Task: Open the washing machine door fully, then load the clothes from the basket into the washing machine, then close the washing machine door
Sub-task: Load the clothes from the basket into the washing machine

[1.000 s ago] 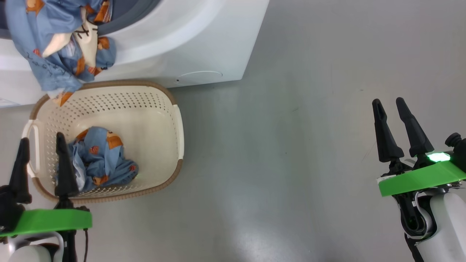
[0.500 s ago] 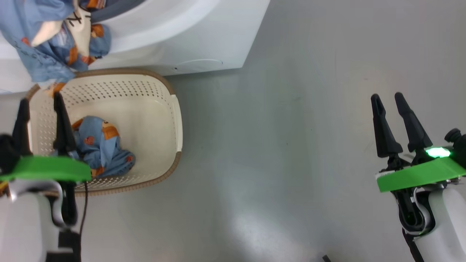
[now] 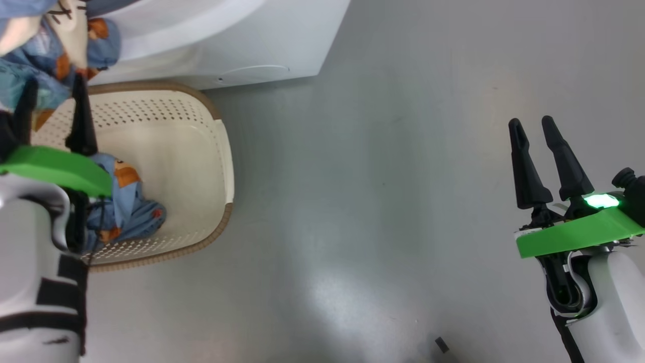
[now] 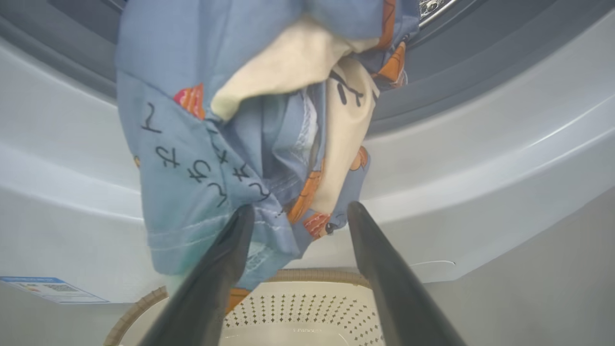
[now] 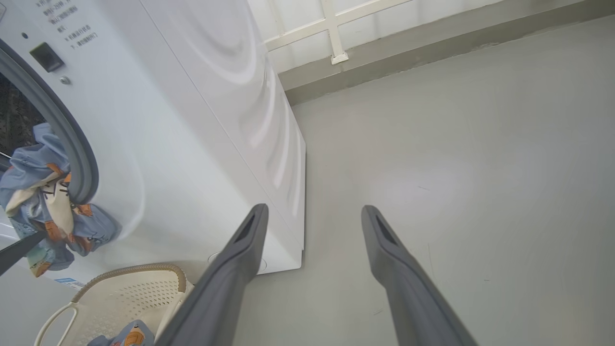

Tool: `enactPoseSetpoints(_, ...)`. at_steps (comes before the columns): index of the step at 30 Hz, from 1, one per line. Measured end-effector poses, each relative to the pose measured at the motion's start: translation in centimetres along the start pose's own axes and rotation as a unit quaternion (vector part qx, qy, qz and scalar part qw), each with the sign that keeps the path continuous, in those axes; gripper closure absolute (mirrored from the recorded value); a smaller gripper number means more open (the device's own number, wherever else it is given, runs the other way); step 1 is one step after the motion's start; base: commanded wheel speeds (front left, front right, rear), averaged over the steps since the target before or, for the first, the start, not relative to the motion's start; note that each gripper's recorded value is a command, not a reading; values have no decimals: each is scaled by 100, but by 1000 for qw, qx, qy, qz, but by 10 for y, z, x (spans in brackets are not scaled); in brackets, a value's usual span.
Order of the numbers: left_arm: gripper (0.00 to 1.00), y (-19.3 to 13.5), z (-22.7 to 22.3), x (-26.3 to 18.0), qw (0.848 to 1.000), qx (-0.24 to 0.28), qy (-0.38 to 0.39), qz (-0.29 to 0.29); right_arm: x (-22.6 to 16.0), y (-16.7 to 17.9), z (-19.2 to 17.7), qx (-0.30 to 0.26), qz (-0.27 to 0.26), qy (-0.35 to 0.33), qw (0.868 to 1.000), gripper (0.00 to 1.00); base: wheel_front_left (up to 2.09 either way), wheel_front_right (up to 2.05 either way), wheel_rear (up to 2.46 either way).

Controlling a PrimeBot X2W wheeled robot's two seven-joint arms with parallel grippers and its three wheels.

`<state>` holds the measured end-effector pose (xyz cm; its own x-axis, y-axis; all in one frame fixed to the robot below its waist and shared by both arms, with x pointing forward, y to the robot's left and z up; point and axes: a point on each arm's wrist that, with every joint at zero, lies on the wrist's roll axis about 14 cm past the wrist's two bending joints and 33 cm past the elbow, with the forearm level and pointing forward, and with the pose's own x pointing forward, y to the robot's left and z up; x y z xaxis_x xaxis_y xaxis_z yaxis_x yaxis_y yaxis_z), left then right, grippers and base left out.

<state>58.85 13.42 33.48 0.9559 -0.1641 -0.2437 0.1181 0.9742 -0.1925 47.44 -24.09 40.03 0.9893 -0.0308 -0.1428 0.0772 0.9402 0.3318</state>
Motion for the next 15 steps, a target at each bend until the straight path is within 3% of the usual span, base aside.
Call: enactPoseSetpoints(15, 0, -7, -4, 33, 999, 17, 23, -16, -4, -4, 3, -5, -8, -1, 1000, 0, 0, 0, 0)
